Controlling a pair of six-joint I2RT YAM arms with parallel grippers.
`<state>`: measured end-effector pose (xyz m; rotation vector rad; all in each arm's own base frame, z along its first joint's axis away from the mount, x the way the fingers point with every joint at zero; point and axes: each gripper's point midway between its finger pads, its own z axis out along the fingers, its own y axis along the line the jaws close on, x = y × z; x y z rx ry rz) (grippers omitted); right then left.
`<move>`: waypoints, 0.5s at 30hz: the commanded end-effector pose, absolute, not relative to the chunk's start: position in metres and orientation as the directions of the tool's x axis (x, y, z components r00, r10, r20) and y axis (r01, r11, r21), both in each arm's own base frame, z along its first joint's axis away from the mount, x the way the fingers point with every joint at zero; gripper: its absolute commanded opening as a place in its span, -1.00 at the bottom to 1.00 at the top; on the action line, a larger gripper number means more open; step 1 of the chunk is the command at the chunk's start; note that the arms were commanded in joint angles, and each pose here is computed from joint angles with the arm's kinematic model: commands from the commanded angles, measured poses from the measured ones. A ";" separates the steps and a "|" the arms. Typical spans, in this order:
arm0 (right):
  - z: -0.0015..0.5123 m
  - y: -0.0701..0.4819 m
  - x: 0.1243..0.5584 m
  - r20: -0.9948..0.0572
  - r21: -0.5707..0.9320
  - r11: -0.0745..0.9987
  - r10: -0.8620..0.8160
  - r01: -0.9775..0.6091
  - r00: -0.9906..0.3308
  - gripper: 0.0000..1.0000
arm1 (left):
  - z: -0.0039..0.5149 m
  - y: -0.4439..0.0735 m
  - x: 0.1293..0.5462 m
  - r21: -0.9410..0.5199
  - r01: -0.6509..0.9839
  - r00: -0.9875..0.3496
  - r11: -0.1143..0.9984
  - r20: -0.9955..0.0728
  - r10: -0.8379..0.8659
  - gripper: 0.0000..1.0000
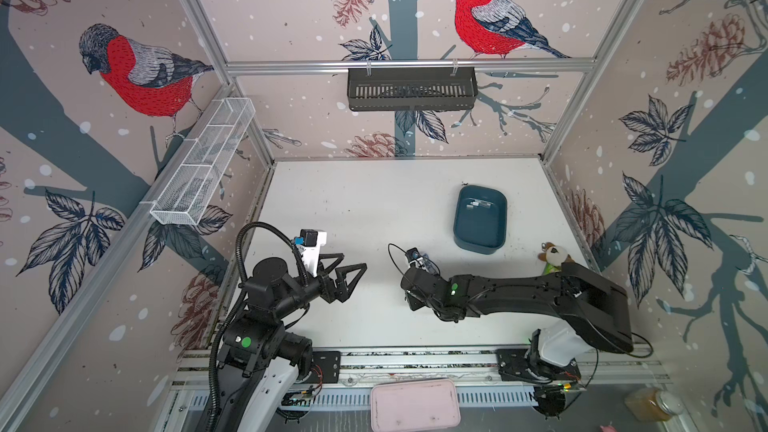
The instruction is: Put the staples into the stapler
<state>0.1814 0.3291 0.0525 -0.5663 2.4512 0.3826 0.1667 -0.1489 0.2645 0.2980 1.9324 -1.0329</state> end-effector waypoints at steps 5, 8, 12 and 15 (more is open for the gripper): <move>0.073 0.321 0.190 -0.646 0.225 0.848 -0.239 -0.480 -0.725 -0.55 | 0.247 -0.157 0.176 -0.591 0.527 -0.653 0.611 -0.742 -0.155 0.85; 0.081 0.317 0.189 -0.657 0.287 0.817 -0.211 -0.500 -0.723 -0.53 | 0.235 -0.162 0.180 -0.612 0.496 -0.700 0.616 -0.702 -0.133 0.77; 0.083 0.305 0.191 -0.660 0.358 0.794 -0.157 -0.492 -0.735 -0.52 | 0.221 -0.175 0.181 -0.618 0.473 -0.738 0.628 -0.667 -0.101 0.72; 0.083 0.301 0.191 -0.665 0.374 0.780 -0.152 -0.502 -0.731 -0.53 | 0.206 -0.198 0.180 -0.634 0.467 -0.766 0.617 -0.639 -0.077 0.69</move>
